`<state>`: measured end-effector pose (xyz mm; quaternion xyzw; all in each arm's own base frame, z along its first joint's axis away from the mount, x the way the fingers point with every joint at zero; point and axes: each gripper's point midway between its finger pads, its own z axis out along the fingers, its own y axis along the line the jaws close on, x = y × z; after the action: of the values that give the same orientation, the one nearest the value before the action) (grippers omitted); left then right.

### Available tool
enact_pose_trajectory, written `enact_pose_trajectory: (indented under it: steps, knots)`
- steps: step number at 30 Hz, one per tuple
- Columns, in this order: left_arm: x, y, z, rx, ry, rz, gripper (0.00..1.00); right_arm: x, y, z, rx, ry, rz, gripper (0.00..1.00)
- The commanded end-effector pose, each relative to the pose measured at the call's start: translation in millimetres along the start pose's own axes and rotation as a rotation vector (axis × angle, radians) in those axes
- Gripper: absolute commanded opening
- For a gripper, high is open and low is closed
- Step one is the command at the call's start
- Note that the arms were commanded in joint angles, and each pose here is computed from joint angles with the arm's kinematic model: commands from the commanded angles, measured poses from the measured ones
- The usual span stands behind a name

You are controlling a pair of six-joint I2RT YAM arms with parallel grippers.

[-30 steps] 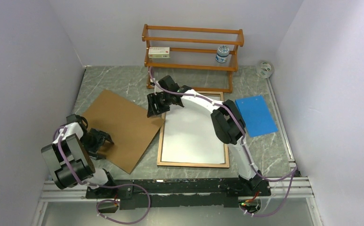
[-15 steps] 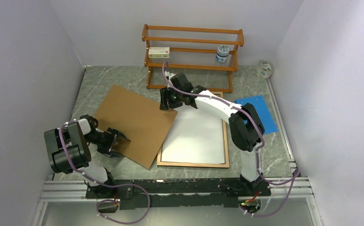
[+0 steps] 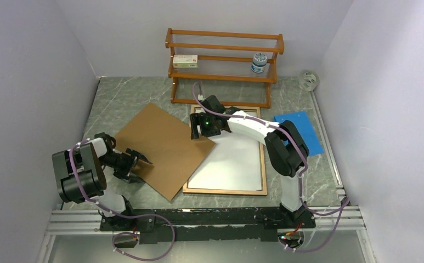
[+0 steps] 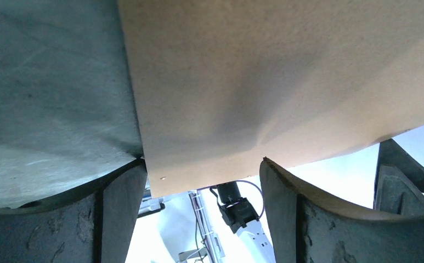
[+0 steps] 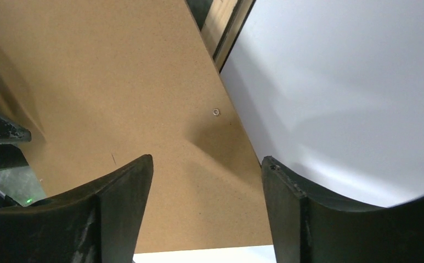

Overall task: Put the photo into the frame
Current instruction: Move the photo frame item to the center of the board.

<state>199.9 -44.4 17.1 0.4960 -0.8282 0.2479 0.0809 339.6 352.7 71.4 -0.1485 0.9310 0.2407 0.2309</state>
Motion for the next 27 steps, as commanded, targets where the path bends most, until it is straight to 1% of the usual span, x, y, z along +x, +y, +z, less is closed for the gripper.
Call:
enact_pose_trajectory:
  steps: [1, 4, 11, 15, 19, 24, 27]
  knots:
    - [-54.9, -14.2, 10.6, 0.029, -0.239, 0.139, 0.81, -3.0, 23.1, -18.5, -0.071, -0.015, 0.039, 0.79]
    - [-55.5, -14.5, 9.6, 0.026, -0.24, 0.141, 0.81, -2.7, 16.4, -16.1, -0.084, -0.019, 0.051, 0.85]
    - [-55.7, -14.0, 7.8, 0.016, -0.243, 0.144, 0.81, -6.3, 19.4, -10.4, -0.16, -0.005, -0.014, 0.87]
    - [-57.1, -11.8, 5.8, 0.0, -0.255, 0.141, 0.81, -5.9, 8.8, -4.8, -0.132, -0.007, 0.009, 0.88]
    - [-58.3, -9.9, 3.4, -0.013, -0.269, 0.139, 0.81, -11.9, -6.3, -2.9, -0.063, -0.041, 0.029, 0.88]
    - [-58.8, -8.7, 2.4, -0.021, -0.277, 0.138, 0.77, -22.9, -17.7, -3.7, -0.006, -0.09, 0.042, 0.89]
    - [-59.1, -9.0, 2.2, -0.021, -0.278, 0.139, 0.74, -22.6, -16.1, -1.0, -0.025, -0.088, 0.035, 0.89]
